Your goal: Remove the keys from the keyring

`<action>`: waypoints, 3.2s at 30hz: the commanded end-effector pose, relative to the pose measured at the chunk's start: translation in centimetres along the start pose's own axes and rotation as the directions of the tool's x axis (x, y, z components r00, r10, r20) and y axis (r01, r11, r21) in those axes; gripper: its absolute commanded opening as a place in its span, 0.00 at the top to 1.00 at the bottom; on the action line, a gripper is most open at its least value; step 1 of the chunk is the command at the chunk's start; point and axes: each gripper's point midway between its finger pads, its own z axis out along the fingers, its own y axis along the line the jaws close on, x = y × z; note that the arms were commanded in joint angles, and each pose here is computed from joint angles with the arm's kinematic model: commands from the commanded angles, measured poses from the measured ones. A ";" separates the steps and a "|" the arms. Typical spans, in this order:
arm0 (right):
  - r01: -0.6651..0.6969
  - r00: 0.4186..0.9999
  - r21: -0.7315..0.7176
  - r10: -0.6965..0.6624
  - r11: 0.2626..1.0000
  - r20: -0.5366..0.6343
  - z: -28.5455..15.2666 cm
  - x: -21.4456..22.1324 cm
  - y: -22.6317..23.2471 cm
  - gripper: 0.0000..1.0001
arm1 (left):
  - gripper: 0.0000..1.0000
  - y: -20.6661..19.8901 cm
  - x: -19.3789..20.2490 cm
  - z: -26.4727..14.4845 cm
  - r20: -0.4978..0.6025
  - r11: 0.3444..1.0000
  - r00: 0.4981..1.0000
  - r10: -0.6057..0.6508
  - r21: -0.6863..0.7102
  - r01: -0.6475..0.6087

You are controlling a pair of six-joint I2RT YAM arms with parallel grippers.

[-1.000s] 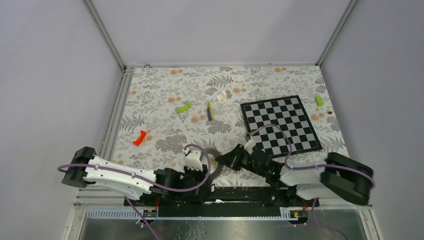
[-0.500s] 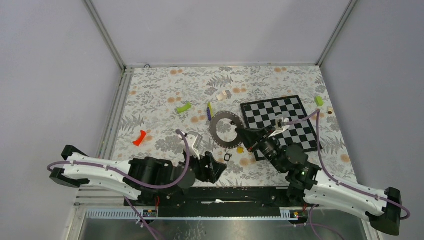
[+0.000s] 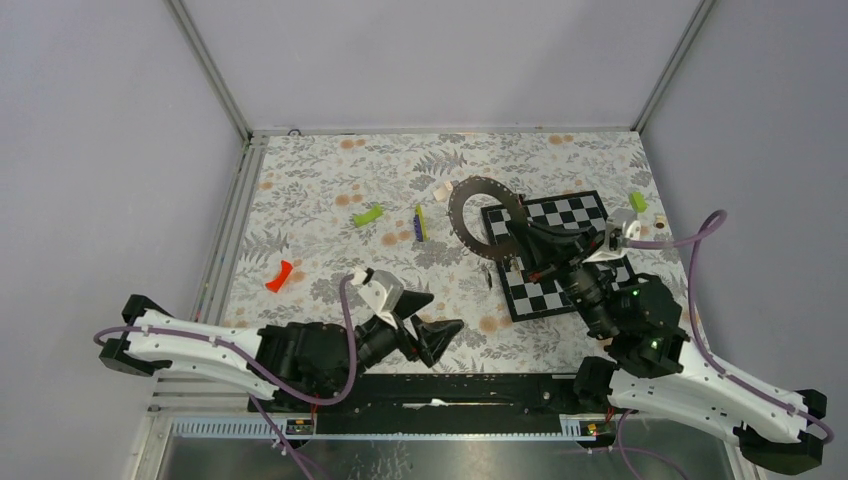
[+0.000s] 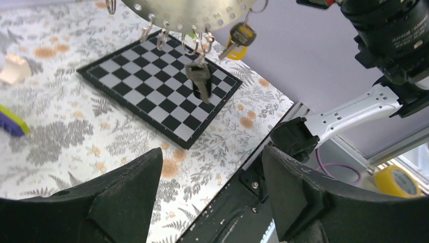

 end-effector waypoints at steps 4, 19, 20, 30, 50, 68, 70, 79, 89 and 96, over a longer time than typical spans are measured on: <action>0.029 0.986 -0.152 -0.003 0.988 0.168 -0.4 -7.9 3.6 1.00 | 0.21 -4.9 -5.1 1.7 0.217 0.962 0.956 0.199 0.142 -0.233; -0.036 0.970 -0.306 0.107 0.951 0.218 -2.3 -11.9 6.3 1.00 | 0.16 -7.9 -7.2 2.5 0.463 0.902 0.840 0.282 0.170 -0.396; -0.040 0.970 -0.311 0.111 0.950 0.216 -2.3 -11.9 6.4 1.00 | 0.15 -7.9 -7.2 2.7 0.466 0.902 0.836 0.289 0.160 -0.401; -0.066 0.965 -0.366 0.153 0.928 0.213 -2.9 -12.5 7.4 1.00 | 0.10 -6.0 -8.0 3.7 0.514 0.943 0.810 0.283 0.004 -0.333; -0.103 0.961 -0.397 0.194 0.912 0.196 -3.5 -12.4 7.7 1.00 | 0.31 -7.3 -7.5 5.5 0.513 0.959 0.822 0.248 -0.011 -0.282; -0.135 0.957 -0.422 0.228 0.897 0.177 -4.0 -12.1 8.0 1.00 | 0.42 -8.0 -8.5 5.8 0.546 0.961 0.802 0.241 -0.022 -0.274; -0.138 0.958 -0.427 0.230 0.894 0.173 -4.0 -12.0 8.1 1.00 | 0.42 -8.3 -8.7 5.8 0.553 0.960 0.797 0.241 -0.013 -0.281; -0.143 0.958 -0.423 0.233 0.895 0.169 -4.1 -11.8 7.9 1.00 | 0.53 -9.9 -9.0 5.9 0.564 0.949 0.792 0.235 0.045 -0.313; -0.144 0.957 -0.414 0.234 0.899 0.174 -4.1 -11.8 7.7 1.00 | 0.66 -10.1 -8.3 6.1 0.553 0.945 0.799 0.238 0.060 -0.323; -0.146 0.956 -0.408 0.235 0.901 0.176 -4.2 -11.7 7.5 1.00 | 0.76 -10.1 -8.3 6.1 0.552 0.944 0.799 0.238 0.061 -0.324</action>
